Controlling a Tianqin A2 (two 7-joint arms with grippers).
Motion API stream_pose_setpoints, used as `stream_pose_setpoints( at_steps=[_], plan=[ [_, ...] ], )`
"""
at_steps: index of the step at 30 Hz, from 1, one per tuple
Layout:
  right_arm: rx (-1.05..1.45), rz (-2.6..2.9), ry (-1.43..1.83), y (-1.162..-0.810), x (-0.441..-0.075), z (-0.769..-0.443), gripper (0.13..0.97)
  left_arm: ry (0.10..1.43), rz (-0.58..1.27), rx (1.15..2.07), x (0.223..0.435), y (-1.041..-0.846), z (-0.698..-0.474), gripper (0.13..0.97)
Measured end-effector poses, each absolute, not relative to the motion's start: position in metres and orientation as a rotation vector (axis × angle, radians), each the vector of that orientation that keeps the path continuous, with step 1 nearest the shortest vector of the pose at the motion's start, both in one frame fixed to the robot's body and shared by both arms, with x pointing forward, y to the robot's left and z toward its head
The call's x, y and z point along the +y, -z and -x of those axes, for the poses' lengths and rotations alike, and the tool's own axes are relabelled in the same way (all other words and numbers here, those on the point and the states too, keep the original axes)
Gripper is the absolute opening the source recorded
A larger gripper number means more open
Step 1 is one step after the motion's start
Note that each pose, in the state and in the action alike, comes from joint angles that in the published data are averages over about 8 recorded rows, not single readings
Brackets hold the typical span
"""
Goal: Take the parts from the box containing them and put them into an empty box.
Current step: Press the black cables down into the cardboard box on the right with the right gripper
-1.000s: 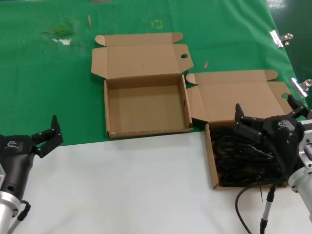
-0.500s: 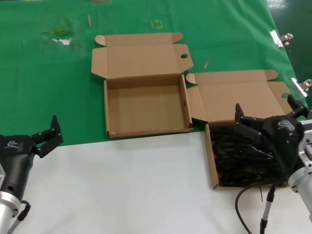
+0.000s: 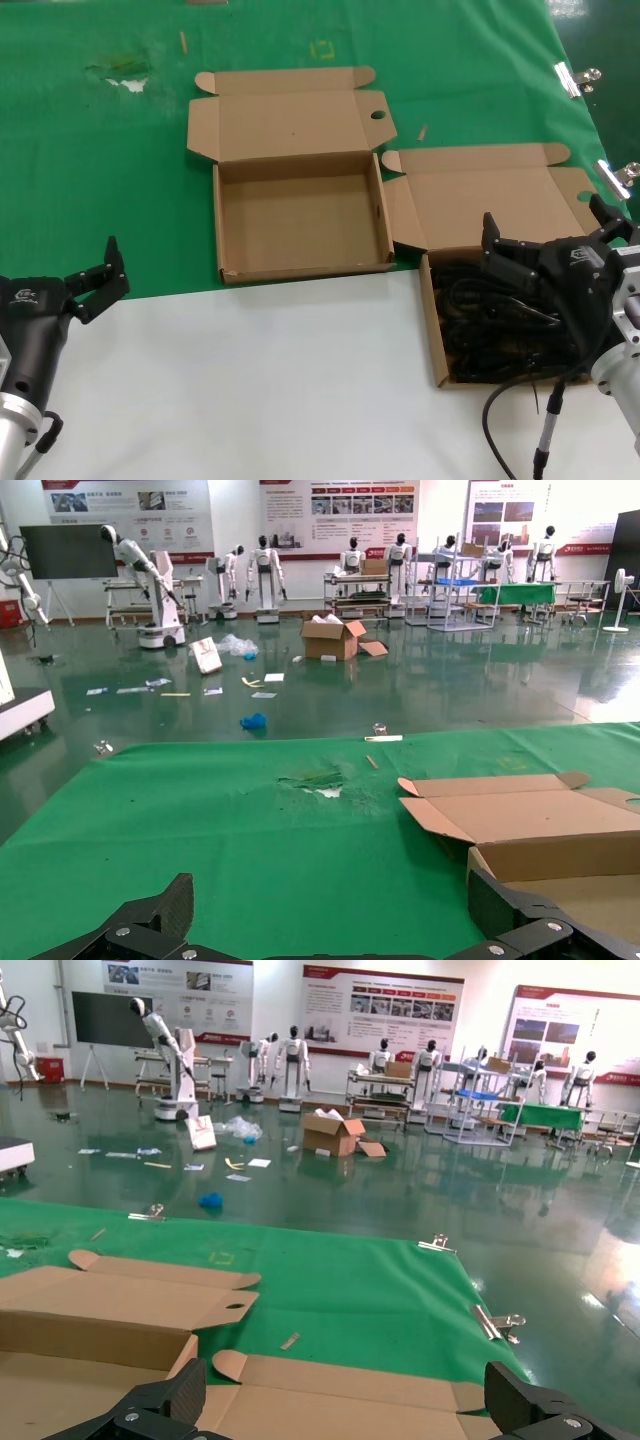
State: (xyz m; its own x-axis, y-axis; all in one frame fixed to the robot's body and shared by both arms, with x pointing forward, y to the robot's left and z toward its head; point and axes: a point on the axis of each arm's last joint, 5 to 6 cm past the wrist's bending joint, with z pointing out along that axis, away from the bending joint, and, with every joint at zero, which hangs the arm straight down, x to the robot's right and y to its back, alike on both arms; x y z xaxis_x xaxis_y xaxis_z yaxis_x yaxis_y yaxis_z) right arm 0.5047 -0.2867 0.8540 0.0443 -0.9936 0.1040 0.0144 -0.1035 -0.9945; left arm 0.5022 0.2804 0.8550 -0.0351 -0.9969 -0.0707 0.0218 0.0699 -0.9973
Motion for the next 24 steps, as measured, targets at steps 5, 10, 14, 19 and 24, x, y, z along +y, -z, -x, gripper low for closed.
stream_pose_setpoints(
  at_steps=[5,10,14,19,24],
  plan=[
    [1.116,1.297,1.257,-0.854,-0.2867,-0.5047,0.966,1.193,1.125,1.253,0.2804,-0.855,-0.5022,0.966],
    [1.116,1.297,1.257,-0.854,-0.2867,-0.5047,0.966,1.193,1.125,1.253,0.2804,-0.855,-0.5022,0.966],
    [1.116,1.297,1.257,-0.854,-0.2867,-0.5047,0.966,1.193,1.125,1.253,0.2804,-0.855,-0.5022,0.966],
    [1.116,1.297,1.257,-0.854,-0.2867,-0.5047,0.966,1.193,1.125,1.253,0.2804,-0.855,-0.5022,0.966],
    [1.116,1.297,1.257,-0.854,-0.2867,-0.5047,0.966,1.193,1.125,1.253,0.2804,-0.855,-0.5022,0.966]
  ],
)
